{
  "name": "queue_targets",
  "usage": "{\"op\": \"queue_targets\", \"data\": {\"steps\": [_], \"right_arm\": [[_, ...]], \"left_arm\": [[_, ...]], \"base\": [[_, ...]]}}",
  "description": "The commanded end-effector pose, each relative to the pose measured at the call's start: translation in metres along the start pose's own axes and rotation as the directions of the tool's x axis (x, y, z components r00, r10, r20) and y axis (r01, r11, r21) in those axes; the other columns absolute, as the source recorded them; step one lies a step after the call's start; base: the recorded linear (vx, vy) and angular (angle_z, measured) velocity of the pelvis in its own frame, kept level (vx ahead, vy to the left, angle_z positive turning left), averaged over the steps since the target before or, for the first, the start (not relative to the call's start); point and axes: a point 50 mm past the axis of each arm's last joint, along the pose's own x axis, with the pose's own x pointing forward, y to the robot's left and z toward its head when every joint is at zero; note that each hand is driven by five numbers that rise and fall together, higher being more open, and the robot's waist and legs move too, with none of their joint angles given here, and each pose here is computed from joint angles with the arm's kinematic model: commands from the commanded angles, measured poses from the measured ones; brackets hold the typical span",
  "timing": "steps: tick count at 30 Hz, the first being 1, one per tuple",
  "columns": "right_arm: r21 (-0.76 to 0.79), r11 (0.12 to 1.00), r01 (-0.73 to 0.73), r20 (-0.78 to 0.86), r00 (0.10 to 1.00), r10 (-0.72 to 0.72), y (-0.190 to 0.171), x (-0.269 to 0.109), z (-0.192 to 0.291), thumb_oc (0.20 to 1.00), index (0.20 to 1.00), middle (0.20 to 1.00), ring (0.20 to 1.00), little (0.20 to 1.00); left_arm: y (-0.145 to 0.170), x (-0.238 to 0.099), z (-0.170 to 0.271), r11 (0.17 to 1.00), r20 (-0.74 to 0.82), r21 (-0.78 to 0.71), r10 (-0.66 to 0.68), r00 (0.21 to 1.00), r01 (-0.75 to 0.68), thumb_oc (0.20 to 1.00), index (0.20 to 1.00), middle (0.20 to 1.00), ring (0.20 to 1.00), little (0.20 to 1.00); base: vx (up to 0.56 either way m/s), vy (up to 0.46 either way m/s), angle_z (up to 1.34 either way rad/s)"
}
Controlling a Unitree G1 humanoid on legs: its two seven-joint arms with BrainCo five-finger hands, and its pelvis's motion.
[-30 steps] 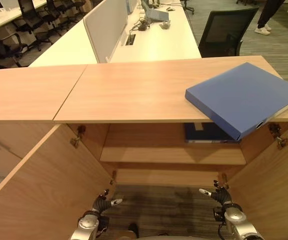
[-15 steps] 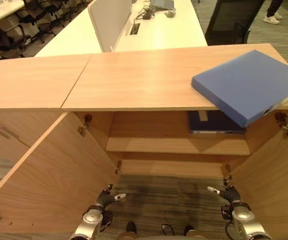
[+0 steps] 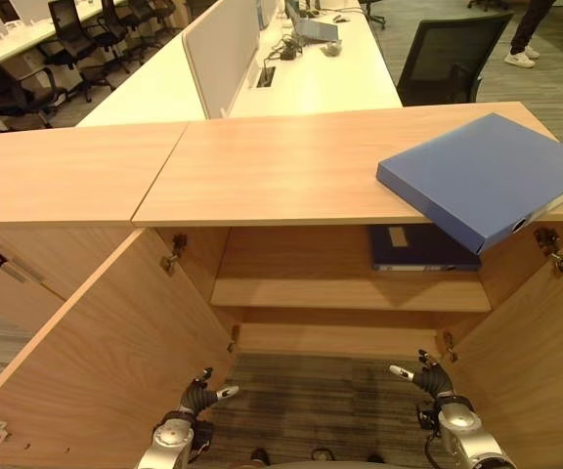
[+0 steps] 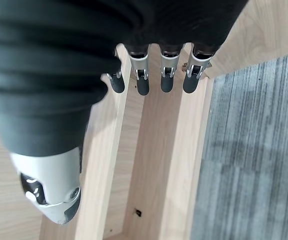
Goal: Put the empty folder in the office cabinet
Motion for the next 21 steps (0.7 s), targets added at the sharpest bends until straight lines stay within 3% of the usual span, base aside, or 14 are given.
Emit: {"op": "queue_targets", "data": {"steps": [1,11,15,21], "right_arm": [[0.018,1.0,0.008,0.111,0.994,-0.01,-0.002,0.006,0.029,1.0,1.0,1.0,1.0,1.0],[0.006,0.997,0.071,0.072,0.995,-0.071,-0.013,0.006,0.017,1.0,1.0,1.0,1.0,1.0],[-0.004,0.987,0.159,0.08,0.984,-0.159,-0.035,0.004,0.017,1.0,1.0,1.0,1.0,1.0],[0.065,0.925,0.375,0.211,0.901,-0.38,-0.097,-0.003,0.05,1.0,1.0,1.0,1.0,1.0]], "left_arm": [[0.014,0.008,0.021,0.999,0.079,0.009,0.048,0.996,-0.048,1.0,1.0,1.0,1.0,1.0],[0.016,0.007,0.019,0.998,0.073,-0.009,0.064,0.995,-0.064,1.0,1.0,1.0,1.0,1.0],[0.023,0.005,0.02,0.996,0.09,-0.016,0.084,0.992,-0.082,1.0,1.0,1.0,1.0,1.0],[0.036,0.004,0.037,0.994,0.169,-0.018,0.105,0.98,-0.103,1.0,1.0,1.0,1.0,1.0]], "base": [[0.0,0.0,0.0],[0.0,0.0,0.0],[0.01,-0.01,-0.04],[-0.09,-0.017,-0.05]]}}
